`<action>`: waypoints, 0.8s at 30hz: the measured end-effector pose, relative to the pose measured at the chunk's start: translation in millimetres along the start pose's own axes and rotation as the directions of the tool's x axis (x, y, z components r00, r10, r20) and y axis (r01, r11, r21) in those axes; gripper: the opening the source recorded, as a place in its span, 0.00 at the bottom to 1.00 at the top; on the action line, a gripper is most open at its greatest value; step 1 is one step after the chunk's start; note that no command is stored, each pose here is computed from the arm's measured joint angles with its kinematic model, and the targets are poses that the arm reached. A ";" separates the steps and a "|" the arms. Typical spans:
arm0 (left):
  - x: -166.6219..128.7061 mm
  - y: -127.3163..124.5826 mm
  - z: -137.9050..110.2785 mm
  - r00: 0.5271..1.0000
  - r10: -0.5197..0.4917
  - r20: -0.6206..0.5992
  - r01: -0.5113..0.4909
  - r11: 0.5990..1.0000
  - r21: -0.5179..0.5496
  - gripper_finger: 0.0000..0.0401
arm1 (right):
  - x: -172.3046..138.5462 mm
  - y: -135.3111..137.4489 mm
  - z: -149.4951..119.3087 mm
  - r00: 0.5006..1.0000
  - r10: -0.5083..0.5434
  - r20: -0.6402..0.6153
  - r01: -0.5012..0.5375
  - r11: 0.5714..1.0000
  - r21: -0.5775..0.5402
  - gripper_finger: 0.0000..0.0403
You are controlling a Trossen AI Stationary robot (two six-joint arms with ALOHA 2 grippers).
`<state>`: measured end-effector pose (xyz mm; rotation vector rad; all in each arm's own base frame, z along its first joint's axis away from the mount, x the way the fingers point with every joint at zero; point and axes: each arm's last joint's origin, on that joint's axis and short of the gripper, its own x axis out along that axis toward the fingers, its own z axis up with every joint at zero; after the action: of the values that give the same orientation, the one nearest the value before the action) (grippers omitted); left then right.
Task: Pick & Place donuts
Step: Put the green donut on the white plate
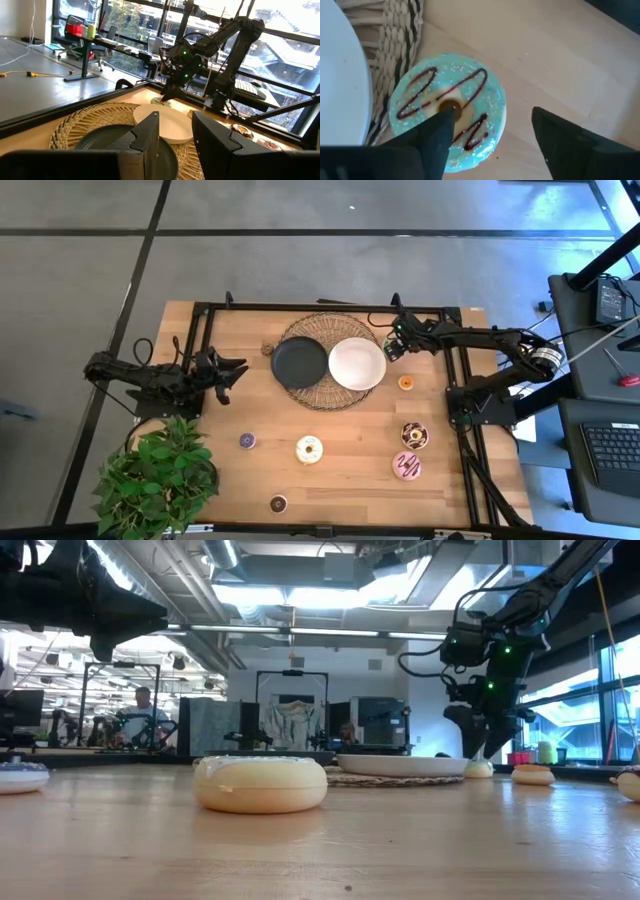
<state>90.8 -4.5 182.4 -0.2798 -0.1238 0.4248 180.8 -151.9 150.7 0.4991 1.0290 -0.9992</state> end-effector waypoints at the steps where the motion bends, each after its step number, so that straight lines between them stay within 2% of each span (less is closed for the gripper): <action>1: 0.0 0.0 0.0 1.000 0.000 0.000 0.000 1.000 0.000 0.28 | 0.0 0.0 0.0 1.000 -0.001 0.001 0.001 1.000 -0.003 0.69; 5: 0.0 0.0 0.0 1.000 0.000 0.000 0.000 1.000 0.000 0.28 | 0.0 -1.0 -0.2 0.999 -0.033 0.005 0.033 0.999 0.022 0.72; 11: 0.0 0.0 0.0 1.000 -0.001 0.000 0.001 1.000 0.000 0.28 | 7.3 0.4 -1.8 0.999 -0.043 -0.021 0.044 0.997 0.066 0.70; 18: 0.0 0.0 0.0 1.000 -0.002 -0.001 0.002 1.000 0.000 0.28 | 16.8 3.3 -1.2 0.999 -0.043 -0.023 0.044 0.998 0.037 0.61; 24: 0.0 -0.1 0.0 1.000 -0.002 -0.001 0.002 1.000 0.000 0.28 | 16.3 3.5 -0.4 0.999 -0.040 -0.014 0.040 0.999 0.035 0.48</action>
<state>90.8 -4.5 182.4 -0.2796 -0.1233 0.4229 186.1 -157.2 135.8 0.5163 1.0378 -1.0521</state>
